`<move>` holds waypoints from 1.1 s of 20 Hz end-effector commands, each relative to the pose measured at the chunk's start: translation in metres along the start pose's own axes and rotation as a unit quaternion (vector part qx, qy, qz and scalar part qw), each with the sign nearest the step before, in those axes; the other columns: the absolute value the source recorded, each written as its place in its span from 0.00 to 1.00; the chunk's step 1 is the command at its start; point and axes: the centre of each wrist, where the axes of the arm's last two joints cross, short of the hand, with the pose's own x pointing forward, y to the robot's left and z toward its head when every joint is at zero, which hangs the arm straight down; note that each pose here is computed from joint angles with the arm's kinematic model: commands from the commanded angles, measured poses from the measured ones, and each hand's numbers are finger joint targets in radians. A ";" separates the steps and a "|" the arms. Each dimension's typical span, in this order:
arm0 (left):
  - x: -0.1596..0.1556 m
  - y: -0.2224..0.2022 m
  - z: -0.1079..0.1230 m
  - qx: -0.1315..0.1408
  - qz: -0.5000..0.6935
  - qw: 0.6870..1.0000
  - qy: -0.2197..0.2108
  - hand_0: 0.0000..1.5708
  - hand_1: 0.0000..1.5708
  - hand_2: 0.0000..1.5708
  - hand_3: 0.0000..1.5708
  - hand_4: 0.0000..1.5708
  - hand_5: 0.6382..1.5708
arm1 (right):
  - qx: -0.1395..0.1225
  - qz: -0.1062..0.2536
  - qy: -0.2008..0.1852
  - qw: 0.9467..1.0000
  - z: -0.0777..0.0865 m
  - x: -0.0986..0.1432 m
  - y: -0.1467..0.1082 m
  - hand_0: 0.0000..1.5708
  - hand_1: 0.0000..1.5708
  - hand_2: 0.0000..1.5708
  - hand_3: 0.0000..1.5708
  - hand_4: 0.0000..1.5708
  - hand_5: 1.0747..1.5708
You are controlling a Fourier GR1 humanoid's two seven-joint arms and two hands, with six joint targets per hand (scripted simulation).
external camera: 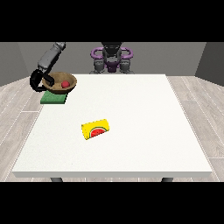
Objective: Pick the cup and pour the ball into the bowl, then pick the bowl and place it on the pad
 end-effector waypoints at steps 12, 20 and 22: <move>0.050 -0.014 -0.011 -0.009 0.011 0.999 -0.047 0.00 0.00 0.00 0.00 0.00 0.96 | -0.039 0.021 -0.038 0.998 -0.006 0.013 -0.079 1.00 1.00 1.00 0.43 0.79 0.99; 0.019 -0.005 -0.004 -0.001 0.005 1.000 -0.004 0.00 0.00 0.00 0.00 0.00 0.96 | -0.004 0.030 0.002 1.000 -0.020 0.030 -0.048 1.00 1.00 1.00 0.83 0.79 1.00; 0.012 -0.005 -0.002 -0.001 0.002 1.000 0.006 0.00 0.00 0.00 0.00 0.00 0.96 | -0.009 0.057 -0.004 0.998 -0.020 0.014 -0.018 1.00 1.00 1.00 0.82 0.78 1.00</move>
